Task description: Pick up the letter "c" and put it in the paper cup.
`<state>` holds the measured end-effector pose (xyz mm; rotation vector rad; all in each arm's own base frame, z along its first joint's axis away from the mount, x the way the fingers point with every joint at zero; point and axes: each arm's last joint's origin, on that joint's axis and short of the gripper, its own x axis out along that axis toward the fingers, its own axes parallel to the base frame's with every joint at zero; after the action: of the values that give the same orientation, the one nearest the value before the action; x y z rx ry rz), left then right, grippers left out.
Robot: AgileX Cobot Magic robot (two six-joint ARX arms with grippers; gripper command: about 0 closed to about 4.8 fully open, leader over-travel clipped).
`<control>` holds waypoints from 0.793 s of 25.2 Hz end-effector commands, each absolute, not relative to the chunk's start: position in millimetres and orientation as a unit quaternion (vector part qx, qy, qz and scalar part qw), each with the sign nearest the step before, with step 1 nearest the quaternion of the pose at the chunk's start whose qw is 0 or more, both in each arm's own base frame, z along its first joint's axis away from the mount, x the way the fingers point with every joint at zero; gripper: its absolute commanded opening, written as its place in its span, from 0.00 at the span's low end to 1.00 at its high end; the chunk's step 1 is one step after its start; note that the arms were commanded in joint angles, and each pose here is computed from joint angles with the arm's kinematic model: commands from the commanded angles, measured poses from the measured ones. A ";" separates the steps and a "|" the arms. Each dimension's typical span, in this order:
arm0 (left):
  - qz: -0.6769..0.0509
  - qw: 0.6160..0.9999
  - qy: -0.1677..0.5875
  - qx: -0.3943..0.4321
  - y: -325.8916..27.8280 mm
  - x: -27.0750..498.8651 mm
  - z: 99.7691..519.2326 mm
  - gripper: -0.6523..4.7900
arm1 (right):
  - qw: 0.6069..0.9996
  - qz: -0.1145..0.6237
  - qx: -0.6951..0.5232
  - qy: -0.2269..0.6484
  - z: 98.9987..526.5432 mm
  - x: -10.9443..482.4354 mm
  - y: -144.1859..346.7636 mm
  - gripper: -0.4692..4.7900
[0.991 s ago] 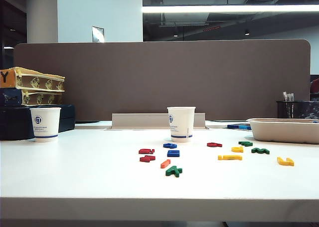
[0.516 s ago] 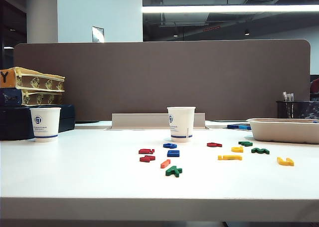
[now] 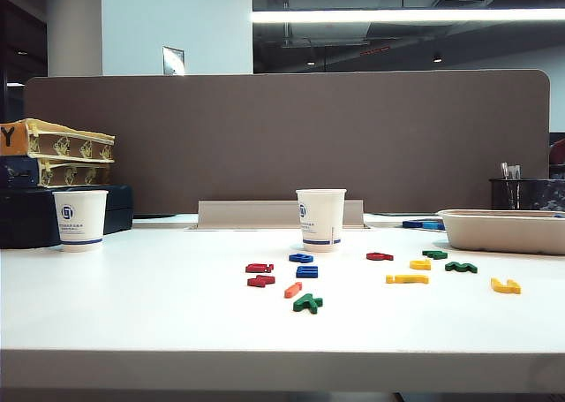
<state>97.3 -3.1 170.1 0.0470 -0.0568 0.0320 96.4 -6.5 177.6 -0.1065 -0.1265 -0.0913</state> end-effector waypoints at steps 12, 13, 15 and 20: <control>0.014 0.999 -0.036 0.023 -3.2 97.0 172.3 0.11 | 0.995 -0.045 -0.051 -0.077 179.2 96.0 -6.2 0.09; 0.014 0.999 -0.036 0.023 -3.2 97.0 172.3 0.11 | 0.995 -0.045 -0.051 -0.077 179.2 96.0 -6.2 0.09; 0.014 0.999 -0.036 0.023 -3.2 97.0 172.3 0.11 | 0.995 -0.045 -0.051 -0.077 179.2 96.0 -6.2 0.09; 0.014 0.999 -0.036 0.023 -3.2 97.0 172.3 0.11 | 0.995 -0.045 -0.051 -0.077 179.2 96.0 -6.2 0.09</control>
<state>97.3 -3.1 170.1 0.0470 -0.0568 0.0320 96.3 -6.4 178.9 -0.1064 -0.1399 -0.0912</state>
